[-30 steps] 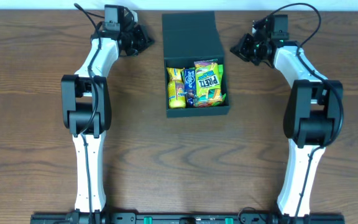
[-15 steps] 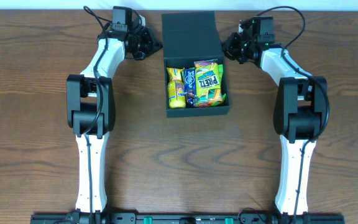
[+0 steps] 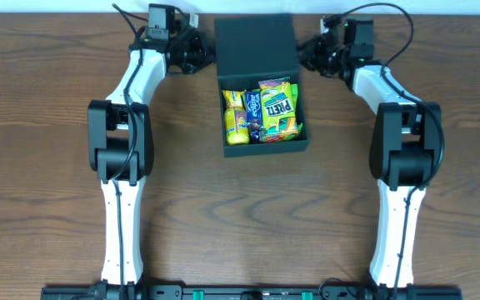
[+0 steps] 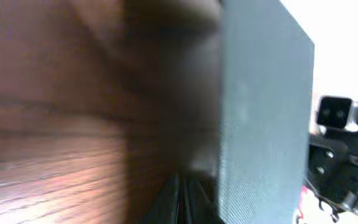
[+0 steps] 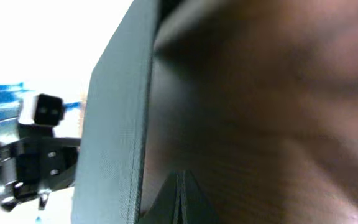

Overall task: Pack container
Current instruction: 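Place both grippers on the upright lid's top edge, then push the lid forward and down with both grippers to close the box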

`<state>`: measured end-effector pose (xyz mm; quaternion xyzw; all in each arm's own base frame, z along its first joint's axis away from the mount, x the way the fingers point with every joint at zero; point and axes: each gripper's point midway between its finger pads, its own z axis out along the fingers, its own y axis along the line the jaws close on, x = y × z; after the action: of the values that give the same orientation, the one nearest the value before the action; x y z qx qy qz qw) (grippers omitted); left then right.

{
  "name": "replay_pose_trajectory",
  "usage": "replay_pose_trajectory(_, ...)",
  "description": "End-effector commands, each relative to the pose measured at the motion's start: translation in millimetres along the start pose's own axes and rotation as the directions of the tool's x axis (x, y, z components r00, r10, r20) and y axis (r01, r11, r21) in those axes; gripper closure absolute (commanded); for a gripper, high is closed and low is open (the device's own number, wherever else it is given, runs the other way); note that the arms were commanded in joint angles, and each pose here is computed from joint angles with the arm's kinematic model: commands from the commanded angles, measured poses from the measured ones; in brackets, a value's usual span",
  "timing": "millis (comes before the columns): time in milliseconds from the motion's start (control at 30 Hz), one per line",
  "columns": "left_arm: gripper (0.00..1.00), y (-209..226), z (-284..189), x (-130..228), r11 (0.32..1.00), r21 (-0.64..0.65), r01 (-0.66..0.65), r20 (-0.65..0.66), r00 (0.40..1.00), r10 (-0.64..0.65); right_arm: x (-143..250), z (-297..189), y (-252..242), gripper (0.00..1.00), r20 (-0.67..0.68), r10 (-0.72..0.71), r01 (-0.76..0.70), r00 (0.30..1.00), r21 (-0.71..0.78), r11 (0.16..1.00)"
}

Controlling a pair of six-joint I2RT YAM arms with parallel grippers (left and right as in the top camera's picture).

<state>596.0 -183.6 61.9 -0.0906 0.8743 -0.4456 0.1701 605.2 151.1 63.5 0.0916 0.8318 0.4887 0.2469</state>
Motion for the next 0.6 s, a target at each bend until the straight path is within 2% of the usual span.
replay_pose_trajectory(0,0.94,-29.9,-9.4,-10.6,0.991,0.095,-0.095,0.003,0.995,0.095,1.1,-7.9,24.7,0.98,-0.057,-0.048,0.039,0.997,-0.149,0.988)
replay_pose_trajectory(333,0.94,-75.8,-33.5,-21.6,0.947,0.222,-0.231,0.021,0.972,0.233,8.8,-30.7,62.0,0.99,-0.125,-0.172,0.117,0.977,-0.359,0.926)
replay_pose_trajectory(567,0.94,-69.8,-42.8,-6.9,0.953,0.209,-0.22,-0.041,0.971,0.234,28.7,-39.3,77.1,0.98,-0.216,-0.204,0.085,0.955,-0.458,0.885)
